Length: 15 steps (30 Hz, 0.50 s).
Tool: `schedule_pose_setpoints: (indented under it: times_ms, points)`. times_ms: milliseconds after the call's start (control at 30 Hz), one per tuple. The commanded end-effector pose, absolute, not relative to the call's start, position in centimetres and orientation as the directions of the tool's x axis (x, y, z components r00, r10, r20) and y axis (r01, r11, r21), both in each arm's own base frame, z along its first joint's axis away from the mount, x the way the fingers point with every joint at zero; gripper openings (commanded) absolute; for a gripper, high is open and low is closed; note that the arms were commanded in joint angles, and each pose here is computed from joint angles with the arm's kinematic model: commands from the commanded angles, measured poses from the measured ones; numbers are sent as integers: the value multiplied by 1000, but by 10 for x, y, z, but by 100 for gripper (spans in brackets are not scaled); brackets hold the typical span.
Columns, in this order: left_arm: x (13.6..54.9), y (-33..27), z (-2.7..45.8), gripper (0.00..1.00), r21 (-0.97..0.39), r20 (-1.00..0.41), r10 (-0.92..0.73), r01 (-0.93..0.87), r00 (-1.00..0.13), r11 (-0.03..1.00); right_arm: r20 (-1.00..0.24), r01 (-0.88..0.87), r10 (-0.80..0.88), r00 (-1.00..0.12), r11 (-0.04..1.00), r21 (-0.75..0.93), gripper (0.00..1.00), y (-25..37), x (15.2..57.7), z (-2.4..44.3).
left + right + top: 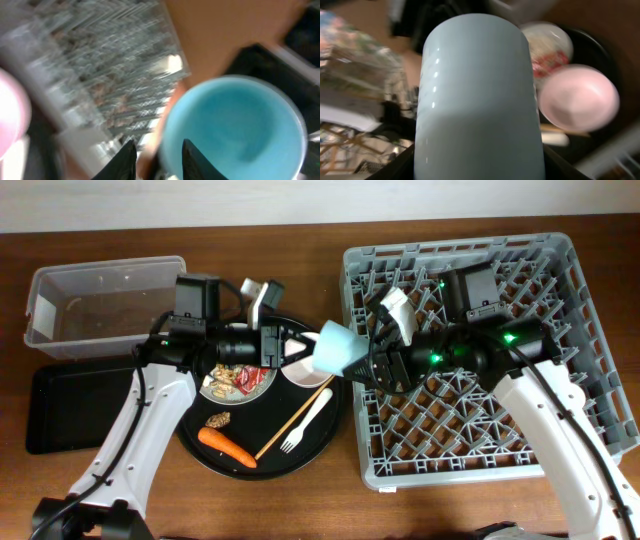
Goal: Sort waste into correct bins and load items into the dishwasher rack
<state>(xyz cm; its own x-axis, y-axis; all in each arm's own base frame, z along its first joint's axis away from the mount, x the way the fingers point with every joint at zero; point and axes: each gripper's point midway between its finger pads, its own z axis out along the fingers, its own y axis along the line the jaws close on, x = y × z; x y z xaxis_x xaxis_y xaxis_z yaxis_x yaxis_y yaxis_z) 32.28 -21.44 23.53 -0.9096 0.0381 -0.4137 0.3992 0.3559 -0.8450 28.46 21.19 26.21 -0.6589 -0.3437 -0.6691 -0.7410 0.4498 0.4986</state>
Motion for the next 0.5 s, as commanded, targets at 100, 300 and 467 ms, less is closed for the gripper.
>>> schedule_pose_setpoints:
  times_ms: [100, 300, 467]
  points:
    - [327, -131, 140, 29, -464, -275, -38, 97, -961, 880, -485, -276, -75, -871, 892, 359, 39, 75, 330, 240]
    - [326, -129, 138, 29, -454, -269, -40, 90, -962, 886, -504, 220, 257, -824, 966, 134, 39, -96, 336, 259]
    - [326, -129, 138, 29, -454, -269, -40, 90, -962, 886, -431, 617, 583, -689, 784, 74, 41, -195, 327, 218]
